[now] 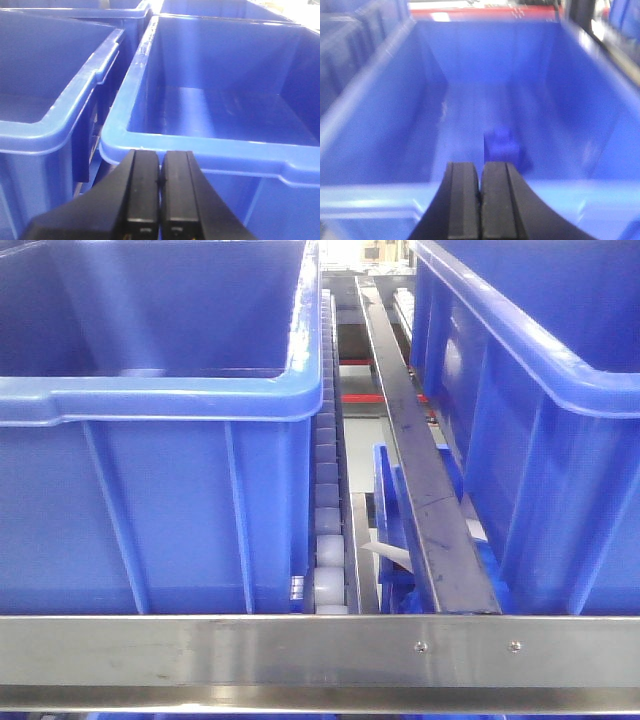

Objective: Pick and sort blue part to right shelf

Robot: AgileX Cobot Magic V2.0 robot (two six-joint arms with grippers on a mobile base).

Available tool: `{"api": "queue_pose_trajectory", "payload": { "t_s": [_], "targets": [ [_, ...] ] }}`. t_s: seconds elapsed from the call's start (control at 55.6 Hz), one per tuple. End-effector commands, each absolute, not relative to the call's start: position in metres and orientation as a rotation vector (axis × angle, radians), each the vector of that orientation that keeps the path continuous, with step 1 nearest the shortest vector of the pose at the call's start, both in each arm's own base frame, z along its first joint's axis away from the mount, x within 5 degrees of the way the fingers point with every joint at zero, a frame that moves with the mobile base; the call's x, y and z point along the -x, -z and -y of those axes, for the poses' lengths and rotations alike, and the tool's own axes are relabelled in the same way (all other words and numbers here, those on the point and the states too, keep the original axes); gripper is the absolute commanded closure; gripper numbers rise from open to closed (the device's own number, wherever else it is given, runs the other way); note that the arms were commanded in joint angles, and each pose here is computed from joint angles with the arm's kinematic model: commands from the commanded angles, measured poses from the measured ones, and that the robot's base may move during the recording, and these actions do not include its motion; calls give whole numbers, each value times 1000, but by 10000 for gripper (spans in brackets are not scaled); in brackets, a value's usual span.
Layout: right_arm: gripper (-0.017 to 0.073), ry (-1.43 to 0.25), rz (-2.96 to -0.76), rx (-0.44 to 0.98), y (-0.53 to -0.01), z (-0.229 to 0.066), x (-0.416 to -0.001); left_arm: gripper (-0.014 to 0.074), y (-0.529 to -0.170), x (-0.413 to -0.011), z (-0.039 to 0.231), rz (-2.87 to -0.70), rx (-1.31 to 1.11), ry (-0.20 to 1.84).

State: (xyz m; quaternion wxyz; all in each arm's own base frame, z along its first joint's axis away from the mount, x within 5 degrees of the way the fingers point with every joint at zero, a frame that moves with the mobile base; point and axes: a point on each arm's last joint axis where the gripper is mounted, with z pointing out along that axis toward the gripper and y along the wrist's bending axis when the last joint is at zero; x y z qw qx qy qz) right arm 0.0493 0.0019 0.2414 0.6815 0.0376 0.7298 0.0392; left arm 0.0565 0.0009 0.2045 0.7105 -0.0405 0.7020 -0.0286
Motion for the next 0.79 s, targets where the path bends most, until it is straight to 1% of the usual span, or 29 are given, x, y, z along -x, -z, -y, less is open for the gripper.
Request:
{"api": "queue_pose_trajectory", "payload": {
  "t_s": [0.0, 0.126, 0.234, 0.414, 0.773],
  "targets": [
    [505, -85, -1490, -84, -244, 0, -51, 468, -205, -55, -1, -1461, 92, 67],
    [505, -93, -1461, -47, -223, -1, -52, 468, -205, -55, -1, -1463, 92, 67],
    [505, -110, -1441, -71, -210, -1, -55, 468, -205, -55, -1, -1463, 92, 67],
    [505, -106, -1409, -71, -213, 0, -54, 468, -205, -55, -1, -1463, 92, 67],
    [505, -106, -1413, -70, -213, -1, -54, 468, -205, -55, -1, -1463, 92, 67]
  ]
}}
